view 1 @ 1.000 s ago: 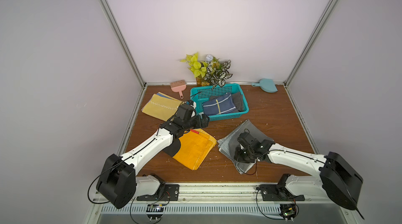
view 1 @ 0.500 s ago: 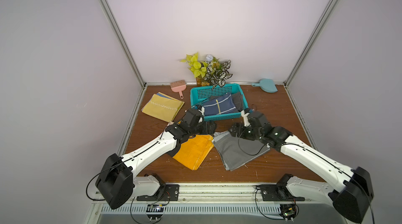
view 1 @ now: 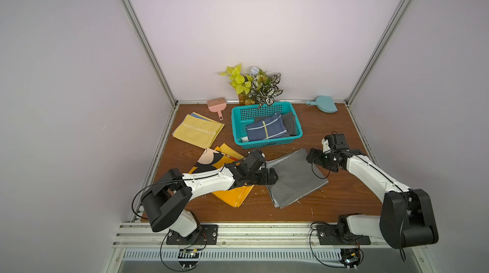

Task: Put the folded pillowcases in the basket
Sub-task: Pick up the item at the center of the board.

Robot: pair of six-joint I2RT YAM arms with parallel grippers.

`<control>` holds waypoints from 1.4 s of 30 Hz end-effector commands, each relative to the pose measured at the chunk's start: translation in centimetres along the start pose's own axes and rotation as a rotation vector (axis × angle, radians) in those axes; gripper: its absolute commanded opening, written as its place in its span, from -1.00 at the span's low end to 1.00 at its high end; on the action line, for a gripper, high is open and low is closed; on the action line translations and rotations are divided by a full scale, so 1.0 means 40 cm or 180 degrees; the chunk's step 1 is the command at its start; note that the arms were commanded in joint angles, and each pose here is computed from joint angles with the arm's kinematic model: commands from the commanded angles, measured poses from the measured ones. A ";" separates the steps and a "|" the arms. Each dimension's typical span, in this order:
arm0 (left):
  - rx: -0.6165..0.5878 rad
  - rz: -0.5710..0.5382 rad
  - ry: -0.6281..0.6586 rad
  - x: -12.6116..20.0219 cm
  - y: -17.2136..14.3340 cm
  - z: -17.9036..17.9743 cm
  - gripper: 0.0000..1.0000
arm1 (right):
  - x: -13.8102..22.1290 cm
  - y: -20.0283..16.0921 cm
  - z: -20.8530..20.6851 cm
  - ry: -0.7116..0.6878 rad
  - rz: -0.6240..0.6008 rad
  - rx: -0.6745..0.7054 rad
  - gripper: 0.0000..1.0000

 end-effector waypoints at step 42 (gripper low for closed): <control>-0.0640 0.0007 0.0062 -0.035 0.060 -0.147 -0.98 | 0.125 -0.092 0.138 0.0726 -0.0225 0.0342 -1.00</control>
Point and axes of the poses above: each gripper's point midway between its finger pads, its own x axis back along the fingers, its own z axis along the line the jaws close on, y = z × x, the point moved 8 cm from there along x, back along the fingers, and after that the axes turned 6 degrees about x, right-handed, at the moved point
